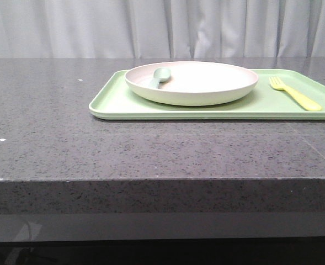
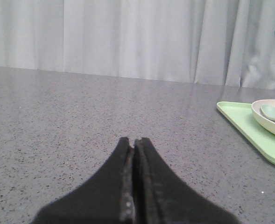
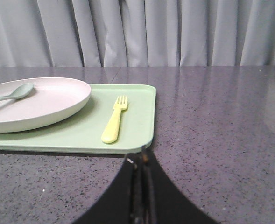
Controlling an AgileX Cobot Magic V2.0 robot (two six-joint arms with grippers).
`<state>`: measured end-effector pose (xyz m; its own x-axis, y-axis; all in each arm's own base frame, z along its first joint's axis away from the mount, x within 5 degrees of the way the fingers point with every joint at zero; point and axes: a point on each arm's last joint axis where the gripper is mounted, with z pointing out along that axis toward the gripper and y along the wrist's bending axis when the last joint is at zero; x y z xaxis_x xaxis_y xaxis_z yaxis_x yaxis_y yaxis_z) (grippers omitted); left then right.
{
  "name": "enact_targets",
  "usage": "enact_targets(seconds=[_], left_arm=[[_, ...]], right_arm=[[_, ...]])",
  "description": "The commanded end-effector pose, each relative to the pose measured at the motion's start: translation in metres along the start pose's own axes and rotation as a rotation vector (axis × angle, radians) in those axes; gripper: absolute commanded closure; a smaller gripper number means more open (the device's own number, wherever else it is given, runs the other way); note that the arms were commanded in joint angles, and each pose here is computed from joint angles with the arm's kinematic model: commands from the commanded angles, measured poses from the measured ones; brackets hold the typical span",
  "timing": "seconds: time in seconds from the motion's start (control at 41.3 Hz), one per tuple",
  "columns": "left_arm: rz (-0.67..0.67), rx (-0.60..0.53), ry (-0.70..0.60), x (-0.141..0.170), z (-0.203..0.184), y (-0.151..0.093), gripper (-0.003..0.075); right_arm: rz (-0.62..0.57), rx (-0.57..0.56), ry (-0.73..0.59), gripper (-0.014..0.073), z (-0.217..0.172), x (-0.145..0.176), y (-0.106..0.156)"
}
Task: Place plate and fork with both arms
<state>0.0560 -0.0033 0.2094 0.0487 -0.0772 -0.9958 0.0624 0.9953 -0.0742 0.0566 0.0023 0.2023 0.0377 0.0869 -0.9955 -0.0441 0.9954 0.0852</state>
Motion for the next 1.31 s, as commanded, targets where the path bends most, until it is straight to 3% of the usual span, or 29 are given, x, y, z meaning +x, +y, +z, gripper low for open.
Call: enact_targets(seconds=[0.0, 1.284], left_arm=[[0.0, 0.014, -0.101, -0.0061, -0.0019, -0.0008, 0.0741], [0.0, 0.014, -0.101, -0.0061, -0.0019, -0.0008, 0.0741]], right_arm=[[-0.009, -0.004, -0.118, 0.0663, -0.0022, -0.0112, 0.0007], [-0.008, 0.024, -0.101, 0.0663, -0.002, -0.0096, -0.0009]])
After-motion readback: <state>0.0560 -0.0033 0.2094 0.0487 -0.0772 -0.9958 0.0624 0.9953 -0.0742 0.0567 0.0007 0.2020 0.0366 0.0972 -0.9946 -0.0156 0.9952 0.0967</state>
